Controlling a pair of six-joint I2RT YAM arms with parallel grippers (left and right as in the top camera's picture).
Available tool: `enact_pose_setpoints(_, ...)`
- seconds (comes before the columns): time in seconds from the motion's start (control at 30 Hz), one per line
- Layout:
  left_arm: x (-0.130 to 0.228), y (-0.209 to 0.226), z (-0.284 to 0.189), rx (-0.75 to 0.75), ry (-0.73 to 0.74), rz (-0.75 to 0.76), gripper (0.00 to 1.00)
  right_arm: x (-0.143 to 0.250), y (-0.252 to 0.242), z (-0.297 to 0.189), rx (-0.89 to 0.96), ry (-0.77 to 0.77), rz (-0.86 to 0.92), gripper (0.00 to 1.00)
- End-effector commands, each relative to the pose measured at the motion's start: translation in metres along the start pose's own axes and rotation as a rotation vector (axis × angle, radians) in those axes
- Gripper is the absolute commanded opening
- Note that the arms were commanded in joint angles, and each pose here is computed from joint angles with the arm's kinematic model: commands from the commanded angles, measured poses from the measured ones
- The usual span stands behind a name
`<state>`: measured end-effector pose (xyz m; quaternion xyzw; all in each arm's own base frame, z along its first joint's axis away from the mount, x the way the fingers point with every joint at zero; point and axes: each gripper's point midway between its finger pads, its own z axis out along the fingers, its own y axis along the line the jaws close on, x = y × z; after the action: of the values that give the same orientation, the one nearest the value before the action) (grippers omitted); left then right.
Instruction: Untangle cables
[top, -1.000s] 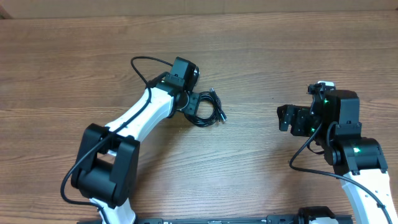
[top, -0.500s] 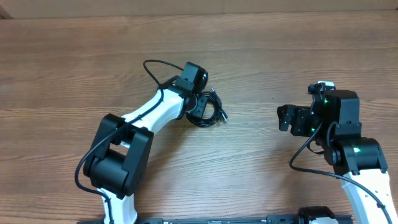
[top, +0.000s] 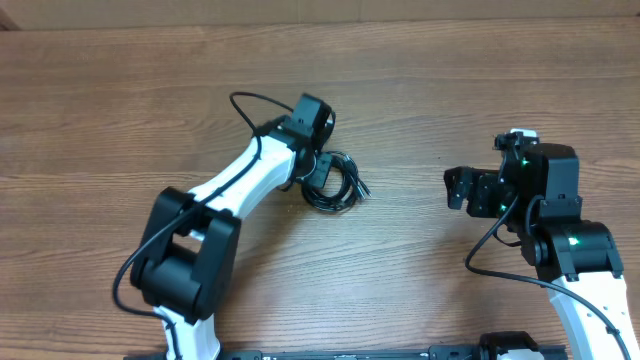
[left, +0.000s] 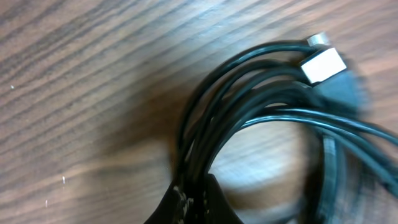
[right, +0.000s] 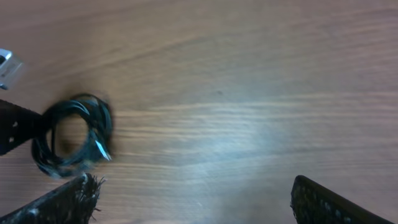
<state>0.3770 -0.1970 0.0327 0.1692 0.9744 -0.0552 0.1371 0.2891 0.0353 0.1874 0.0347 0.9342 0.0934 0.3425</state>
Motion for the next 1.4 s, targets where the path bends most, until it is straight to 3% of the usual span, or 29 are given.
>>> enact_pose_setpoints(0.0,-0.053,-0.045,-0.092,0.221,-0.192,0.025,0.04,-0.017,0.032,-0.009,-0.175,-0.050,-0.019,0.98)
enact_pose_setpoints(0.2,-0.063,-0.069,-0.156,0.361,-0.284,0.060,0.04,-0.040,0.058,-0.012,-0.323,-0.130,-0.053,0.94)
enact_pose_setpoints(0.5,-0.053,-0.100,-0.192,0.564,-0.298,0.107,0.04,-0.035,0.087,0.005,-0.452,-0.071,-0.078,0.82)
enact_pose_setpoints(0.83,-0.042,-0.128,-0.213,0.769,-0.268,0.154,0.04,-0.040,0.104,0.037,-0.501,-0.038,-0.034,0.55)
enact_pose_setpoints(0.9,-0.041,-0.130,-0.215,0.786,-0.267,0.158,0.04,-0.042,0.094,0.047,-0.433,-0.045,-0.022,0.50)
enact_pose_setpoints(1.03,-0.043,-0.114,-0.217,0.766,-0.275,0.138,0.04,-0.036,0.022,0.069,-0.017,-0.044,0.128,0.82)
enact_pose_setpoints(1.1,-0.043,-0.100,-0.218,0.751,-0.275,0.103,0.04,-0.031,-0.015,0.067,0.188,-0.054,0.187,0.92)
enact_pose_setpoints(1.23,-0.043,-0.071,-0.225,0.718,-0.287,0.043,0.04,-0.028,-0.038,0.061,0.323,-0.069,0.199,0.91)
enact_pose_setpoints(1.37,-0.043,-0.035,-0.233,0.631,-0.335,0.007,0.04,-0.019,-0.051,0.057,0.400,-0.072,0.340,0.91)
